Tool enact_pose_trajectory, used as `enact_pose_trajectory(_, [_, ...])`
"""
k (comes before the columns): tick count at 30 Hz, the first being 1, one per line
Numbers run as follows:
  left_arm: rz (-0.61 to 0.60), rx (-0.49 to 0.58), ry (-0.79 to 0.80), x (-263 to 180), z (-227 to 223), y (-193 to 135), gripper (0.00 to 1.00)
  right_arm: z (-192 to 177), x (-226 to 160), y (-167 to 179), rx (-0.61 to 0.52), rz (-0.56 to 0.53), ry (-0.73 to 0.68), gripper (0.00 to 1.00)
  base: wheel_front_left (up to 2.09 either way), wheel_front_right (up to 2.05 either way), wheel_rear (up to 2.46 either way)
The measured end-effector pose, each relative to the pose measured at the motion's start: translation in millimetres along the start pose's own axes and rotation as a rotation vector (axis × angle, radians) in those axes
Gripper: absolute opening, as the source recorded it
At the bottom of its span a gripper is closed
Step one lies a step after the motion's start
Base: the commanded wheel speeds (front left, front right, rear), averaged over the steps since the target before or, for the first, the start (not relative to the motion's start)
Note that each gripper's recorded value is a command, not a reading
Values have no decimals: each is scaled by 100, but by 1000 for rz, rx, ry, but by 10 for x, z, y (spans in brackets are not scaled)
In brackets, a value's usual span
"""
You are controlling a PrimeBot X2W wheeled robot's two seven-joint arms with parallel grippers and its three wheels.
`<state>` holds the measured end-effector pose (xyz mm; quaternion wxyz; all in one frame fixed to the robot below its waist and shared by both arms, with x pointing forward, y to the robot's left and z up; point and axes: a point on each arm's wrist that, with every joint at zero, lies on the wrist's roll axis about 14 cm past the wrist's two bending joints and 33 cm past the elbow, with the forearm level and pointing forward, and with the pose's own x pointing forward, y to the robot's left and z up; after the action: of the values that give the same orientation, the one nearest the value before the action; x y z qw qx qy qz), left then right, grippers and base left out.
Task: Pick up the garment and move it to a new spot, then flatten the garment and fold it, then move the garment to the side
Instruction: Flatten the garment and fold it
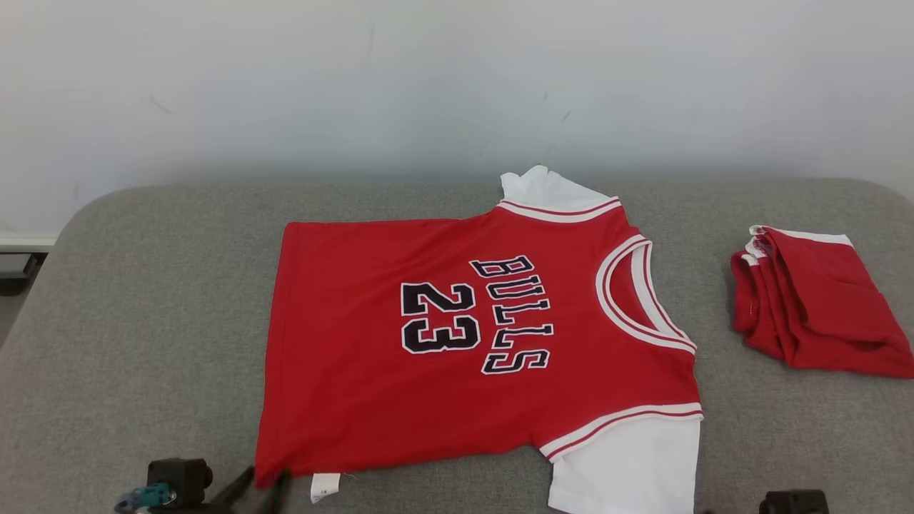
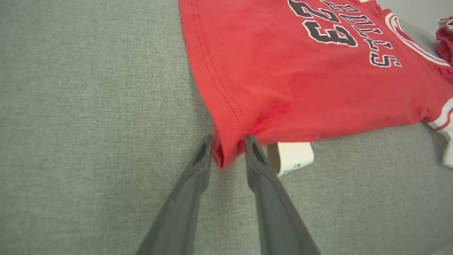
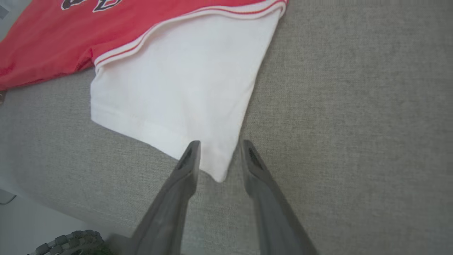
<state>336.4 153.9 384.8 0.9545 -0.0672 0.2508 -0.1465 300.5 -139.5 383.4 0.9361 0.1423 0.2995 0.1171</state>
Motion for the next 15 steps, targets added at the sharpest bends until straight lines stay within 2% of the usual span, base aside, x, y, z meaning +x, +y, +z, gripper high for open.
enact_pose_trajectory(6, [2,7,-67,-6,134,-20,100,276,-23,33,76,14,-96,100,0,0,0])
enact_pose_trajectory(11, [21,4,-164,-27,363,4,100,608,-76,65,56,43,-201,100,0,0,0])
enact_pose_trajectory(12, [46,2,-222,-49,500,43,100,839,-108,96,50,57,-279,100,0,0,0])
enact_pose_trajectory(15, [87,0,-288,-86,672,105,100,1128,-172,147,41,74,-390,100,0,0,0])
